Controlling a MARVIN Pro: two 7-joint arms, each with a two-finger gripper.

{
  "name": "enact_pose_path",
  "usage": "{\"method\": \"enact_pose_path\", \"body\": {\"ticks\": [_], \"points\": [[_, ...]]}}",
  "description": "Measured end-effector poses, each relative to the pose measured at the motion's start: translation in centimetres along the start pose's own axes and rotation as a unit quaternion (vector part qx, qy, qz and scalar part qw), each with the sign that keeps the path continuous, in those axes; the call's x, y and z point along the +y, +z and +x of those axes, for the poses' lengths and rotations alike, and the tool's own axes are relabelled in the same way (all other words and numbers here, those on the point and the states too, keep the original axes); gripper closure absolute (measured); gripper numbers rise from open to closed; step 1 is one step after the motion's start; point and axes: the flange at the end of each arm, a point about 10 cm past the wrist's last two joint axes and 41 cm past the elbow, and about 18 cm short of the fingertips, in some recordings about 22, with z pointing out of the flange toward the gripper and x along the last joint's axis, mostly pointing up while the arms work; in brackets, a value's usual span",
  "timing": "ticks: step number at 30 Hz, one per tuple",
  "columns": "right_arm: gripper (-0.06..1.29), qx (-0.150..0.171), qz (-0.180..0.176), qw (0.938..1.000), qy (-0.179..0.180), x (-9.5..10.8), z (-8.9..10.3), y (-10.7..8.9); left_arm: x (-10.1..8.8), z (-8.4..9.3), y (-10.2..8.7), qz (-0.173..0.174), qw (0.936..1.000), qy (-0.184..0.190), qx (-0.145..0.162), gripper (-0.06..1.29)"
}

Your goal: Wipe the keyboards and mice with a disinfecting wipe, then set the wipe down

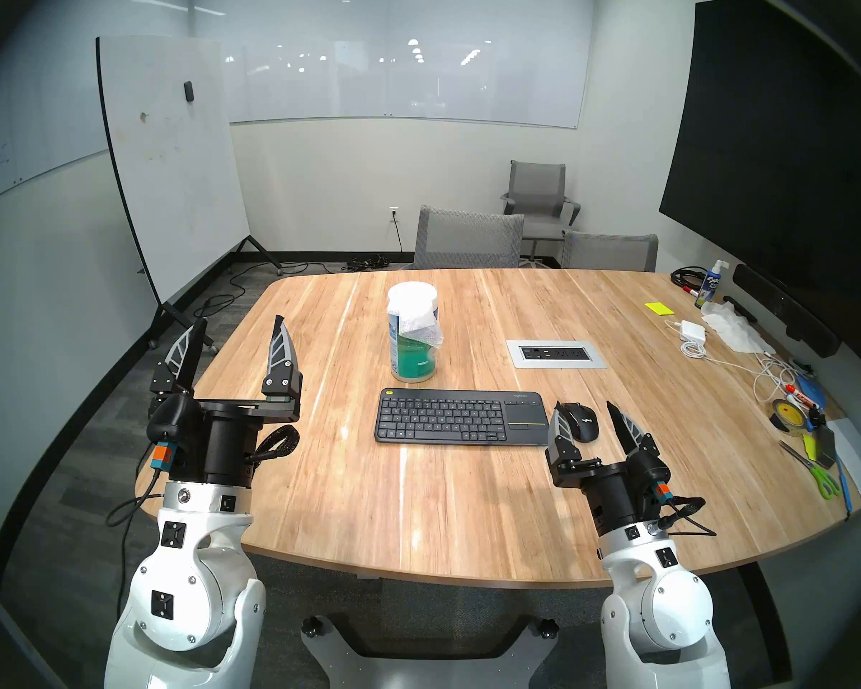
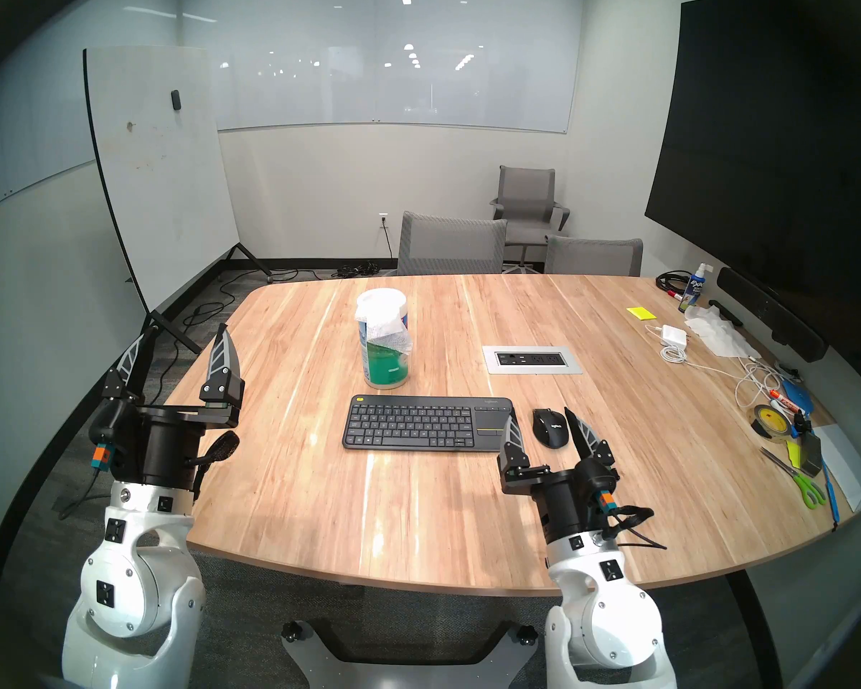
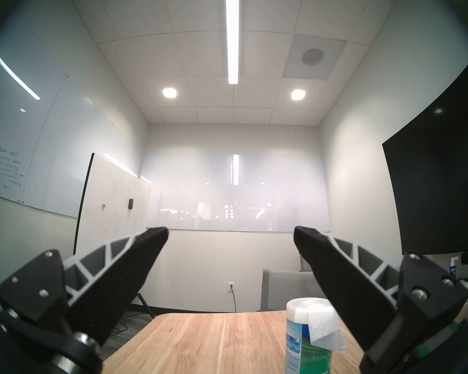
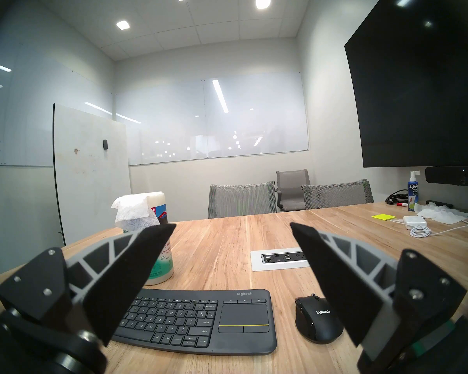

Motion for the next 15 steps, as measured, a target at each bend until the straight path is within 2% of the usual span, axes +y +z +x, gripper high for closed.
{"method": "enact_pose_path", "body": {"ticks": [15], "points": [[-0.01,0.0,0.0,1.0,0.0,0.0,0.0,0.0,-0.06,-0.04,-0.1,0.002,1.0,-0.005,-0.001,-0.03]]}}
